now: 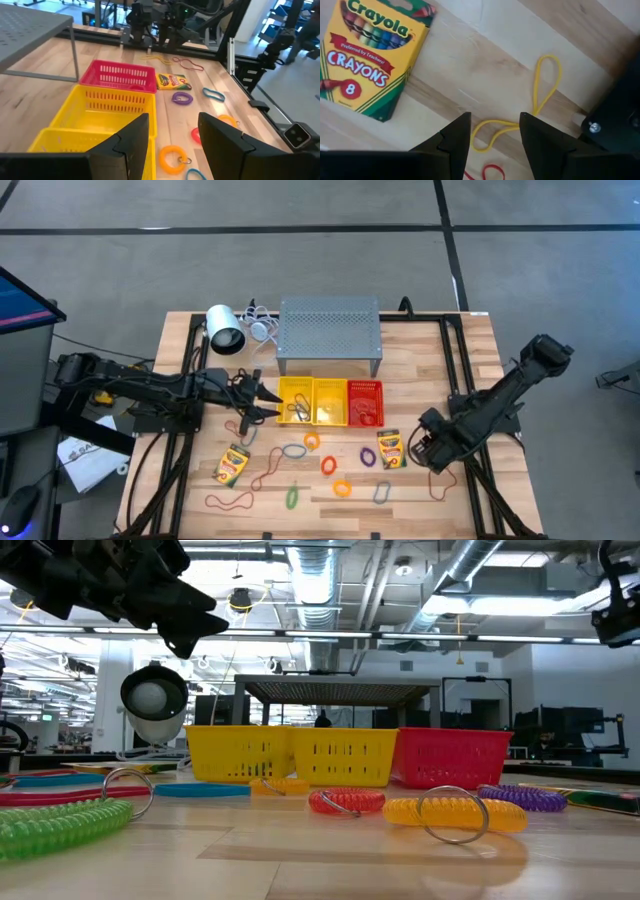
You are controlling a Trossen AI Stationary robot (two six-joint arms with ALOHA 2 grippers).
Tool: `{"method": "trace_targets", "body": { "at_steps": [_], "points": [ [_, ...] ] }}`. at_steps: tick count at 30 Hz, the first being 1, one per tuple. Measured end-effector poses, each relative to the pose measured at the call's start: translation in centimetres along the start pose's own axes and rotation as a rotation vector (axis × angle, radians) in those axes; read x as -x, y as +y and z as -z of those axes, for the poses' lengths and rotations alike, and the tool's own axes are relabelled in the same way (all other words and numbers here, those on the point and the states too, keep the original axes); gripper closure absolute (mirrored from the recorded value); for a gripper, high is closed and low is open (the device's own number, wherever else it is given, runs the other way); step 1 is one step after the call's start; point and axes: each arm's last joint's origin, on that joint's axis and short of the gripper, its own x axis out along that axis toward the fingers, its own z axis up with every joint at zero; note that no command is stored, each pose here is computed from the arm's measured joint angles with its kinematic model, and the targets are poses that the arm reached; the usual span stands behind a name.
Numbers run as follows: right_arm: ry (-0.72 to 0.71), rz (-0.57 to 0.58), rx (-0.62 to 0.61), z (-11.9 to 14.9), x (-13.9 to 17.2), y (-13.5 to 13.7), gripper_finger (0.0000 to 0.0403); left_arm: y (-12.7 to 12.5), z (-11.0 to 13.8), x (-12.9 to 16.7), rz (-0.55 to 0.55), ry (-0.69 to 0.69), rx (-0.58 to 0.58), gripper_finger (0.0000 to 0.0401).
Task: Pick & Place Office Desk Supplies
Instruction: Put the yellow rubber band into the left yellow basket
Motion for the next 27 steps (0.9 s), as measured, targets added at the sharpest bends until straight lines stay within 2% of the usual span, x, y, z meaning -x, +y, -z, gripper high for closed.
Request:
{"method": "trace_targets", "body": {
  "at_steps": [8, 16, 23, 27],
  "points": [
    [-0.003, 0.089, -0.100, 0.4, -1.4, 0.7, 0.0239, -0.1, 0.0, 0.0, 0.039, 0.006, 0.003, 0.0234],
    [0.094, 0.207, -0.151, 1.2, -3.2, 1.5, 0.0239, -0.5, 0.1, 0.0, 0.058, 0.010, -0.002, 0.0234],
    [0.098, 0.204, -0.163, 1.3, -3.9, 2.0, 0.0239, -0.9, 0.2, 0.0, 0.080, 0.014, -0.008, 0.0234],
    [0.115, 0.141, -0.202, 1.5, -4.7, 2.1, 0.0239, -1.1, 0.1, 0.0, 0.091, 0.009, -0.011, 0.0234]
  ]
}}
